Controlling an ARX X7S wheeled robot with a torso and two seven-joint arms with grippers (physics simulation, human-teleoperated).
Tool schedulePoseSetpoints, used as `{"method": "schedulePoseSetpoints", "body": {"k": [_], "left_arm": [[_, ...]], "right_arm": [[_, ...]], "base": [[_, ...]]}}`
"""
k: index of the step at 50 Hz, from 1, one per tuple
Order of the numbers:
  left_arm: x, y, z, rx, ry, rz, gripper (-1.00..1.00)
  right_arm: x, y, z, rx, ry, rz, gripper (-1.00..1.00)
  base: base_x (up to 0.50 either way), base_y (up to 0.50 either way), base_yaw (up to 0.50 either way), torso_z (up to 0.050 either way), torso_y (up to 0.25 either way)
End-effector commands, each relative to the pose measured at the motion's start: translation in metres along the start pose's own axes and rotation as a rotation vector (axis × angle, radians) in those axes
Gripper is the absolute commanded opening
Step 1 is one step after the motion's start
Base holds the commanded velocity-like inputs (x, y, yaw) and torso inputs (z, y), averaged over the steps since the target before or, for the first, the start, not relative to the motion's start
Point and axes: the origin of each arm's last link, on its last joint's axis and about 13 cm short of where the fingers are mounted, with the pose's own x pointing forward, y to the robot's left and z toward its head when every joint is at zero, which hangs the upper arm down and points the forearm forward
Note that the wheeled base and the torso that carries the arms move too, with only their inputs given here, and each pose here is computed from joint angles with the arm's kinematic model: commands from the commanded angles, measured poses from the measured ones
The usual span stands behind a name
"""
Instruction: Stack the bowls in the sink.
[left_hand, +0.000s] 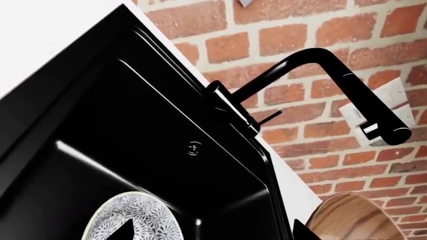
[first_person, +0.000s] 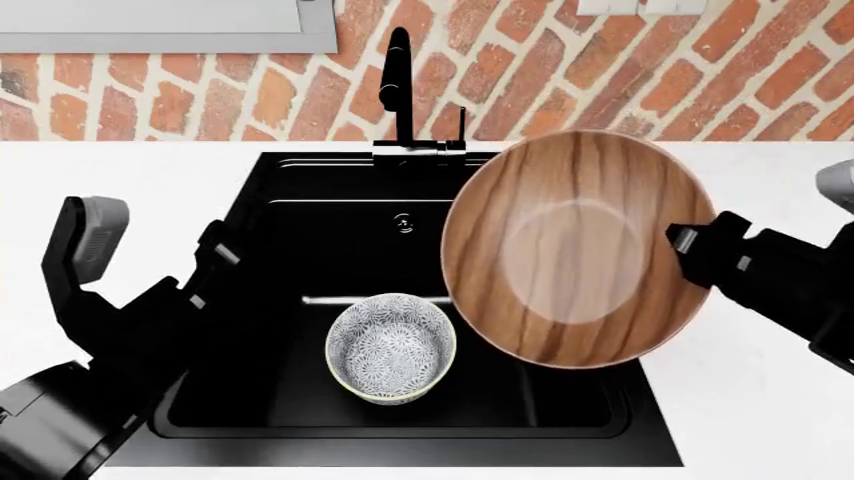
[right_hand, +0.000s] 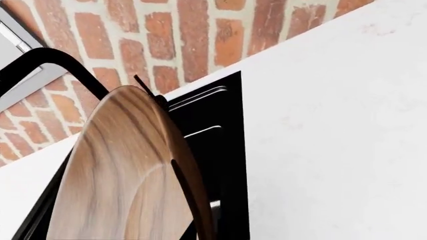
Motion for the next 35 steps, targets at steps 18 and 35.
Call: {"method": "schedulePoseSetpoints", "body": {"k": [18, 35], "left_arm": [[-0.007, -0.001, 0.003, -0.008, -0.038, 0.004, 1.00], [-0.007, -0.004, 0.006, -0.002, -0.050, 0.009, 1.00]], "right_arm": [[0.012, 0.013, 0.012, -0.010, 0.077, 0.055, -1.00], [0.026, 0.020, 0.008, -0.011, 0.130, 0.079, -1.00]], "base": [[0.00, 0.00, 0.00, 0.000, 0.000], [0.00, 0.00, 0.00, 0.000, 0.001]]}}
